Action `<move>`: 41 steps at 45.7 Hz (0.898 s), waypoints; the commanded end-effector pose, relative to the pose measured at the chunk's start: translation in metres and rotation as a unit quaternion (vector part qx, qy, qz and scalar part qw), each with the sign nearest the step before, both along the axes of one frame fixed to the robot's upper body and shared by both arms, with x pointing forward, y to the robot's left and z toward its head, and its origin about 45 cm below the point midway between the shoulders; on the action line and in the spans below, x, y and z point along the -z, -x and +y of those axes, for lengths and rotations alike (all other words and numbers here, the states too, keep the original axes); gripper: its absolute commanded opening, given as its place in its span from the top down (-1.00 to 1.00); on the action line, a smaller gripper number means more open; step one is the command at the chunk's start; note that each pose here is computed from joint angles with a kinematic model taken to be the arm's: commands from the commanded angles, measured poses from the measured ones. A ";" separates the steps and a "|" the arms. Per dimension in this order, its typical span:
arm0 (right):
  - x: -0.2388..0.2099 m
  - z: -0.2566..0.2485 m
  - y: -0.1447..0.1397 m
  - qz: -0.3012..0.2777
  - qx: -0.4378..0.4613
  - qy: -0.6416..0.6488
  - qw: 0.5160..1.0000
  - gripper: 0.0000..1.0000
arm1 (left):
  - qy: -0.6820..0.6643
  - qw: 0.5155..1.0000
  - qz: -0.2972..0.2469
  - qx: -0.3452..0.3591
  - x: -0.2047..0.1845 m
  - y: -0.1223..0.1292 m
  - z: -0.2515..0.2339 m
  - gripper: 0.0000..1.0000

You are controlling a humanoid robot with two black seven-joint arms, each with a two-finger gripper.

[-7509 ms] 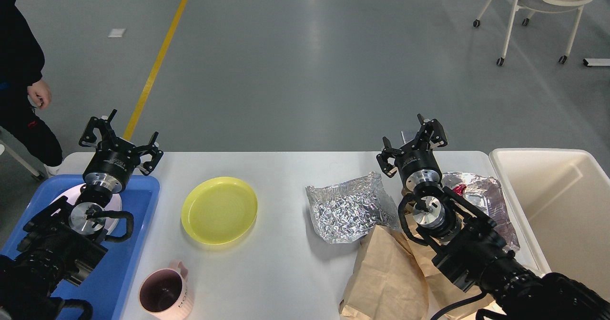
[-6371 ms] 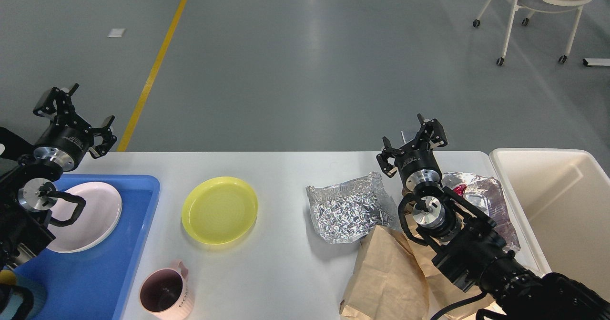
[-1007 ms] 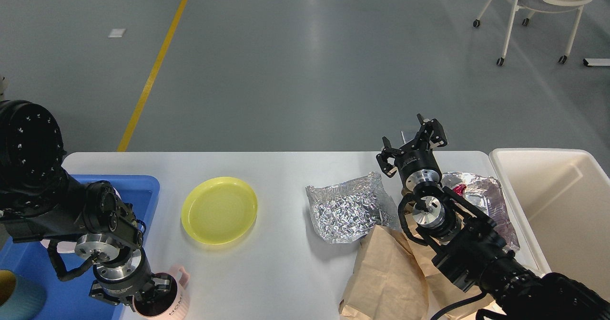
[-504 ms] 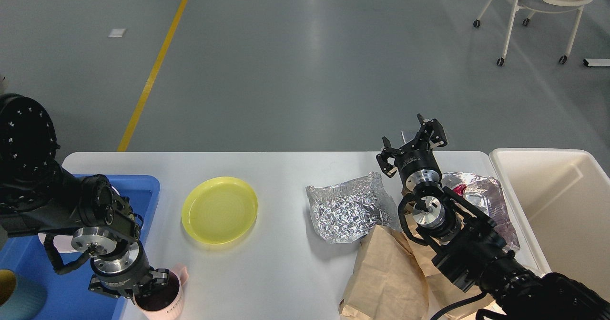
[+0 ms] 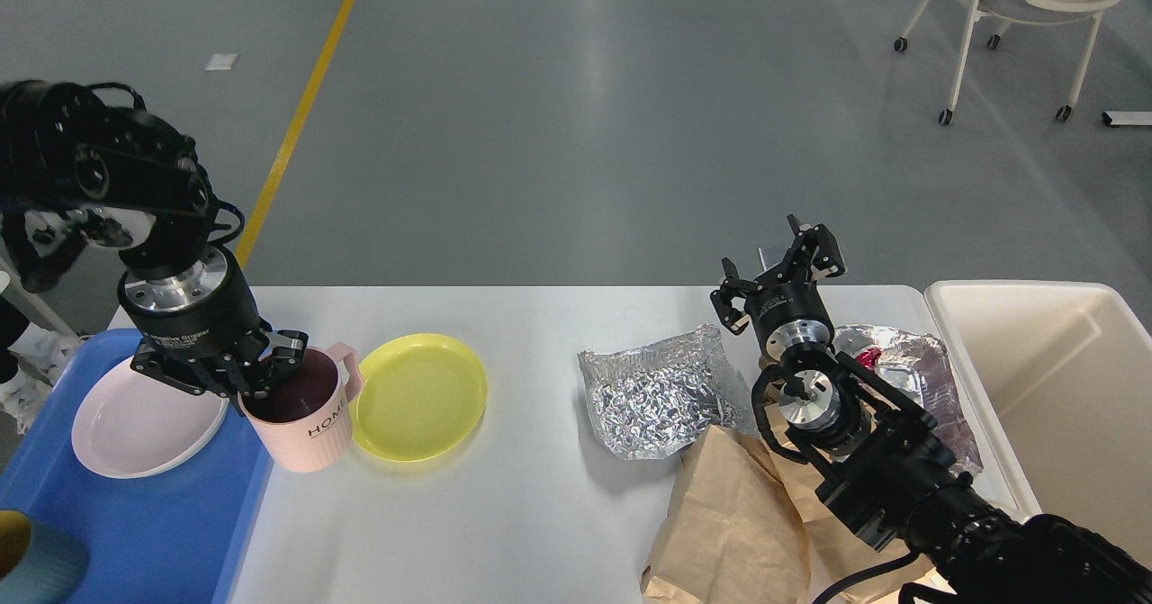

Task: Tidy desktop
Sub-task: 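Lift the pink mug with the left gripper over the white plate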

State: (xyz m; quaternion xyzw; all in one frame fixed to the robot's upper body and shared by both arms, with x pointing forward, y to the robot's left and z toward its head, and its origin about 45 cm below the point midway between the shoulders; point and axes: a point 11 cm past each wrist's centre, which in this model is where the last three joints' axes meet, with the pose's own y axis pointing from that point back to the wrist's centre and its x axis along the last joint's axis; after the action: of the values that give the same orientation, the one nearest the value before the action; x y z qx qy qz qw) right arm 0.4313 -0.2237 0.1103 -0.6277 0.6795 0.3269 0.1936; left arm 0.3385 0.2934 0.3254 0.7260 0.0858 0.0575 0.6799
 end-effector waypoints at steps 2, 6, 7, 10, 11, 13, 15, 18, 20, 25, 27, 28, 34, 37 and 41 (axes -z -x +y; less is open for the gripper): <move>0.000 0.000 0.000 0.000 0.000 0.000 1.000 -1.00 | 0.001 1.000 0.001 0.006 -0.016 0.000 -0.003 1.00; 0.000 0.000 0.000 0.000 0.000 0.000 1.000 -1.00 | 0.002 1.000 0.002 0.008 -0.023 0.000 -0.004 1.00; 0.000 0.000 0.000 0.000 0.000 0.000 1.000 -1.00 | 0.003 1.000 0.005 0.009 -0.025 0.001 -0.005 1.00; 0.000 0.000 0.000 0.000 0.000 0.000 1.000 -1.00 | 0.001 1.000 0.008 0.009 -0.033 0.002 -0.005 1.00; 0.000 0.000 0.000 0.000 0.000 0.000 1.000 -1.00 | 0.001 1.000 0.006 0.010 -0.037 0.002 -0.005 1.00; 0.000 0.000 0.000 0.000 0.000 0.000 1.000 -1.00 | 0.001 1.000 0.002 0.011 -0.045 0.002 -0.006 1.00; 0.000 0.000 0.000 0.000 0.000 0.000 1.000 -1.00 | -0.001 1.000 -0.003 0.013 -0.053 0.001 -0.006 1.00; 0.000 0.000 0.000 0.000 0.000 0.000 1.000 -1.00 | -0.005 1.000 -0.026 0.013 -0.071 -0.002 -0.006 1.00; 0.000 0.000 0.000 0.000 0.000 0.000 1.000 -1.00 | -0.008 0.999 -0.042 0.013 -0.083 -0.004 -0.005 1.00; 0.000 0.000 0.000 -0.001 0.000 0.000 1.000 -1.00 | -0.011 0.996 -0.092 0.019 -0.120 -0.006 -0.006 1.00; 0.000 0.000 0.000 0.000 0.000 0.000 1.000 -1.00 | -0.013 0.993 -0.113 0.025 -0.136 -0.007 -0.008 1.00; 0.000 0.000 0.000 0.000 0.000 0.000 1.000 -1.00 | -0.014 0.992 -0.122 0.027 -0.142 -0.007 -0.009 1.00; 0.000 0.000 0.000 0.000 0.000 0.000 1.000 -1.00 | -0.015 0.984 -0.173 0.032 -0.180 -0.004 -0.010 1.00; 0.000 0.000 0.000 0.000 0.000 0.000 1.000 -1.00 | -0.019 0.980 -0.194 0.038 -0.195 -0.003 -0.012 1.00; 0.000 0.000 0.000 0.000 0.000 0.000 1.000 -1.00 | -0.017 0.978 -0.204 0.038 -0.203 -0.001 -0.011 1.00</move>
State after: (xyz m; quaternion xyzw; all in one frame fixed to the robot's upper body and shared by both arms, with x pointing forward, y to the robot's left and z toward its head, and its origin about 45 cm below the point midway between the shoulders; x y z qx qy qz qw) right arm 0.4313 -0.2237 0.1103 -0.6277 0.6795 0.3269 0.1936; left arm 0.3417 0.2821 0.5147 0.7173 -0.0689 0.1682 0.6727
